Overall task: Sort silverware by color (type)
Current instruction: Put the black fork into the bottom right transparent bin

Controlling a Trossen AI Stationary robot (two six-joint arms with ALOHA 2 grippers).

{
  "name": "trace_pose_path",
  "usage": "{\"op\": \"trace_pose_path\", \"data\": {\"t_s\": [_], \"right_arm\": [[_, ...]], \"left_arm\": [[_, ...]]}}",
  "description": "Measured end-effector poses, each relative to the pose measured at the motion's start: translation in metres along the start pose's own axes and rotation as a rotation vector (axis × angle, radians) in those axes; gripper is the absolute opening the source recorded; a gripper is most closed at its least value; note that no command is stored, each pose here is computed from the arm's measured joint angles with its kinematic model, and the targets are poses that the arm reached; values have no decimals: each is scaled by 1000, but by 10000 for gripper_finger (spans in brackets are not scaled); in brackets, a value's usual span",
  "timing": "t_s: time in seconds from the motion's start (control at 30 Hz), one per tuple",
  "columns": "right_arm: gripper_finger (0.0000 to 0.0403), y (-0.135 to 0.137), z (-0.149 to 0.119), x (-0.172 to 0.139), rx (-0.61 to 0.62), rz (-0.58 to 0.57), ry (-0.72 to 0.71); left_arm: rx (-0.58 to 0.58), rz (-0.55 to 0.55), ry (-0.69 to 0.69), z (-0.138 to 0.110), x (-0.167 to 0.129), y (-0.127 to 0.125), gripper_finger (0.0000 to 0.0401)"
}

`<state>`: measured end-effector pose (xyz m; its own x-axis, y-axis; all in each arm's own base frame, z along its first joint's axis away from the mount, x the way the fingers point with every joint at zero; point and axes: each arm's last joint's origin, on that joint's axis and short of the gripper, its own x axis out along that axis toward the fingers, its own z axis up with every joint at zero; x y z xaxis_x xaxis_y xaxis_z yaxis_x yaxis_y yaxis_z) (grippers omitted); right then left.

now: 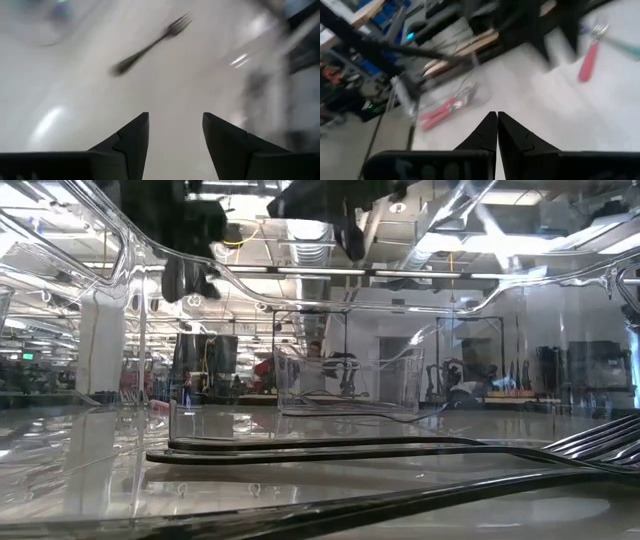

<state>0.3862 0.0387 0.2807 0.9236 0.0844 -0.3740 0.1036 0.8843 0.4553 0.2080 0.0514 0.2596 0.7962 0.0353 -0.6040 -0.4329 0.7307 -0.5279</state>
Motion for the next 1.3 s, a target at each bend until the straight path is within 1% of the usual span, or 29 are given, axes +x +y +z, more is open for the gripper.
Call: {"op": "trace_pose_path", "data": {"t_s": [0.1, 0.2, 0.3, 0.43, 0.53, 0.67, 0.77, 0.83, 0.9, 1.1, 1.3], "right_arm": [[39, 5, -7, 0, 24, 31, 63], [39, 8, -14, -1, 67, 37, 123], [39, 10, -20, -3, 110, 39, 186], [39, 12, -20, -9, 137, 37, 219], [39, 13, -22, -14, 145, 19, 251], [39, 12, -22, -15, 149, 5, 257], [39, 11, -21, -16, 146, 4, 252], [39, 9, -19, -16, 141, 1, 246], [39, 5, -17, -16, 136, 0, 246], [39, -4, -12, -15, 125, 13, 252], [39, -11, -8, -15, 115, 30, 257]], "left_arm": [[119, 183, 88, 26, 0, 14, 169], [205, 375, 227, 46, 5, 35, 169], [223, 522, 403, 57, 16, 61, 169], [203, 637, 623, 60, 35, 93, 169], [185, 689, 756, 58, 51, 110, 169], [191, 766, 895, 48, 71, 127, 169], [217, 850, 958, 42, 82, 137, 169], [243, 911, 977, 40, 86, 141, 169], [269, 947, 987, 40, 87, 142, 169], [302, 946, 1018, 39, 86, 143, 169], [372, 935, 1106, 37, 82, 142, 169]]}}
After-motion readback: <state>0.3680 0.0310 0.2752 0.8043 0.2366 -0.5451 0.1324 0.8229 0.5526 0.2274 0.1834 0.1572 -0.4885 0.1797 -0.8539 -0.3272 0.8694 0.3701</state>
